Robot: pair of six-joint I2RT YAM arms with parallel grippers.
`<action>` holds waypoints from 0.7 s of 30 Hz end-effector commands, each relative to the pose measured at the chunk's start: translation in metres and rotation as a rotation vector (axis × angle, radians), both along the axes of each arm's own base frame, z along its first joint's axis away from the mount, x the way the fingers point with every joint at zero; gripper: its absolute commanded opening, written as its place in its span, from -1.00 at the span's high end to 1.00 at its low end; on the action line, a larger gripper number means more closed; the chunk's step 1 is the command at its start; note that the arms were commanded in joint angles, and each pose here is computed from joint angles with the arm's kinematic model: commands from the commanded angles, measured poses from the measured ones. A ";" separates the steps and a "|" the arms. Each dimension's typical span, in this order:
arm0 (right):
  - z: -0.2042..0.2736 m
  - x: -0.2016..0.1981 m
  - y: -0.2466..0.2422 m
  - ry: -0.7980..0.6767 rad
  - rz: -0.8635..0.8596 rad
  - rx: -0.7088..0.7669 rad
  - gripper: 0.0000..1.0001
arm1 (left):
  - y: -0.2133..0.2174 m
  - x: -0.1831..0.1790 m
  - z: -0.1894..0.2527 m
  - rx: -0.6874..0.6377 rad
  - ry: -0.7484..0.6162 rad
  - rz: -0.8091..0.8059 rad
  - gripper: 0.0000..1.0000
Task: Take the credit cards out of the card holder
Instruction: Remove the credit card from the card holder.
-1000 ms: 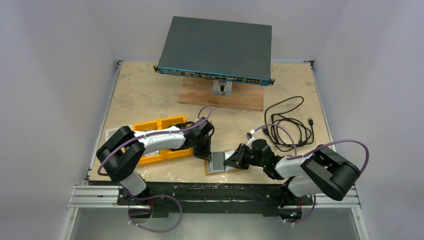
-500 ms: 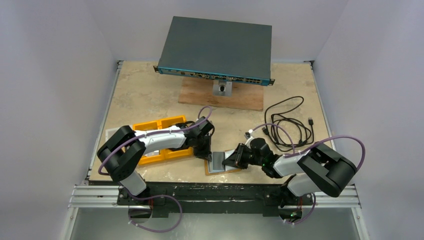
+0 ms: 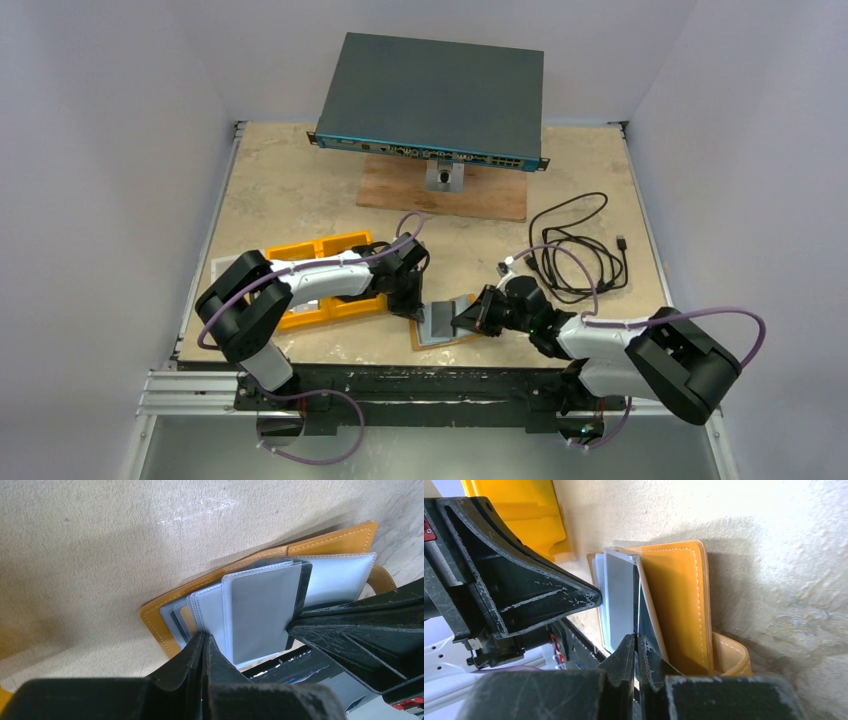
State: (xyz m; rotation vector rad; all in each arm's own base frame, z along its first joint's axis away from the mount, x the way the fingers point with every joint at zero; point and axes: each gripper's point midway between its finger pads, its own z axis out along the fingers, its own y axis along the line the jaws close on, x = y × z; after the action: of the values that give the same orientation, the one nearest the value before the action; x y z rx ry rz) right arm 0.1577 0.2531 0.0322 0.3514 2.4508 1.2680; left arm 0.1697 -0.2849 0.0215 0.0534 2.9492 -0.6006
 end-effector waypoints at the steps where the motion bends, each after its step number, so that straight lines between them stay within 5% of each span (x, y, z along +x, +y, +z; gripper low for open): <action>1: -0.015 0.003 -0.017 -0.011 -0.040 -0.094 1.00 | 0.045 -0.012 -0.036 0.213 0.032 -0.017 1.00; 21: -0.016 -0.001 -0.029 -0.042 -0.033 -0.142 1.00 | 0.037 -0.004 -0.024 0.186 -0.004 -0.072 1.00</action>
State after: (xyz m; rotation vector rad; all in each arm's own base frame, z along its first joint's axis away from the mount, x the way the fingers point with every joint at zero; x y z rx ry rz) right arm 0.1569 0.2377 0.0314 0.3178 2.4495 1.1667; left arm 0.1718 -0.2865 0.0223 0.1157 2.9420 -0.5999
